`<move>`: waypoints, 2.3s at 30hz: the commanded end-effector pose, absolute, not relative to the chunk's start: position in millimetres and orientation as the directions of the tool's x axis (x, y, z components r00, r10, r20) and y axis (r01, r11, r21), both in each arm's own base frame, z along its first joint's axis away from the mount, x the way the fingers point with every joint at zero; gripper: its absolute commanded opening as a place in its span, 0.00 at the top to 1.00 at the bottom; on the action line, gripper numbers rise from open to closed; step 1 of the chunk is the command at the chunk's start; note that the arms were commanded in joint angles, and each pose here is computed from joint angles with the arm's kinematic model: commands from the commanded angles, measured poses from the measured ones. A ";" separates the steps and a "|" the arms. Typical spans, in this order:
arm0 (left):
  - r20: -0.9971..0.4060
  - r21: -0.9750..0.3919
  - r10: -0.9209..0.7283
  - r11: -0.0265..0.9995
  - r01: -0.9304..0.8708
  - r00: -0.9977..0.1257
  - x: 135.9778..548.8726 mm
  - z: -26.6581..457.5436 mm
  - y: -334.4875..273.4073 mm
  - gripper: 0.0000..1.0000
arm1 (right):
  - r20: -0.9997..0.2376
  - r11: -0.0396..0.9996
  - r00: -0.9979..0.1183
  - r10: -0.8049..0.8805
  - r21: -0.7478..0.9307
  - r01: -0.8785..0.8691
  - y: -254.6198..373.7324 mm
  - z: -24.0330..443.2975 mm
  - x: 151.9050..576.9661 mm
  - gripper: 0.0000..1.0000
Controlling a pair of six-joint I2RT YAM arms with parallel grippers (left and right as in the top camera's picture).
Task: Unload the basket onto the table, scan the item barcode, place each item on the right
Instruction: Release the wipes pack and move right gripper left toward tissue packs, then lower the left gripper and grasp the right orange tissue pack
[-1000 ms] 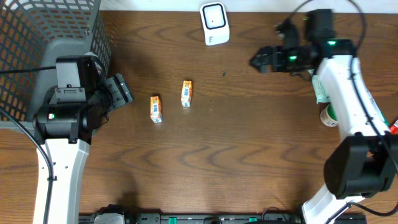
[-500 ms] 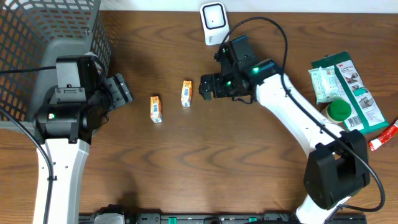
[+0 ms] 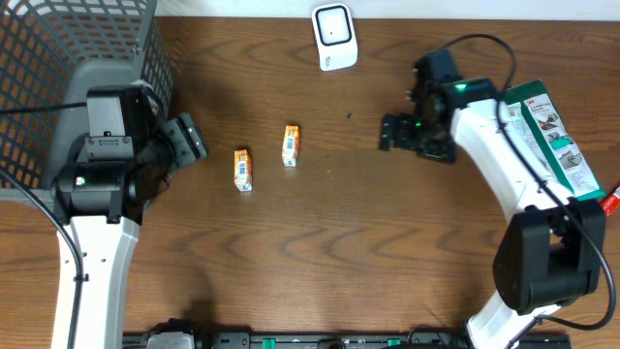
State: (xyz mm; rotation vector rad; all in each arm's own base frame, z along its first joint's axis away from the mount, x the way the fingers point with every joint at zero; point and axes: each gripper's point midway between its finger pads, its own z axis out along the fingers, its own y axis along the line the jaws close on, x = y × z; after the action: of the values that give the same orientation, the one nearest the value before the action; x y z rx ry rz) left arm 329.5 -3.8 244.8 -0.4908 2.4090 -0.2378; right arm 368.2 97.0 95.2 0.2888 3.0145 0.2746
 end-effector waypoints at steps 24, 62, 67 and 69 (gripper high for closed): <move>-0.389 -0.134 0.047 0.985 0.106 -0.920 362.6 103.3 -155.4 0.43 | -0.088 0.978 -0.977 0.193 0.101 0.184 61.2 84.2 367.4 0.01; -0.429 0.002 0.177 0.981 0.196 -0.885 408.3 28.6 -167.7 0.49 | -0.100 0.978 -0.976 0.192 0.106 0.182 61.6 69.5 367.6 0.01; -0.435 0.000 0.176 0.981 0.196 -0.883 411.1 25.1 -169.0 0.55 | -0.099 0.978 -0.976 0.192 0.105 0.182 61.7 69.5 367.5 0.01; -0.439 -0.001 0.176 0.981 0.196 -0.881 412.0 25.6 -169.5 0.55 | -0.099 0.978 -0.976 0.192 0.105 0.182 61.7 69.5 367.5 0.01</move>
State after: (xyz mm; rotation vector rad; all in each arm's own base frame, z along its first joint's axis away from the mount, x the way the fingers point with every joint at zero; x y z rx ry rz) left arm 413.7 -172.7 33.3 0.2525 2.6639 -0.0912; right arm 368.1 64.1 72.5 0.3042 3.0088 0.1629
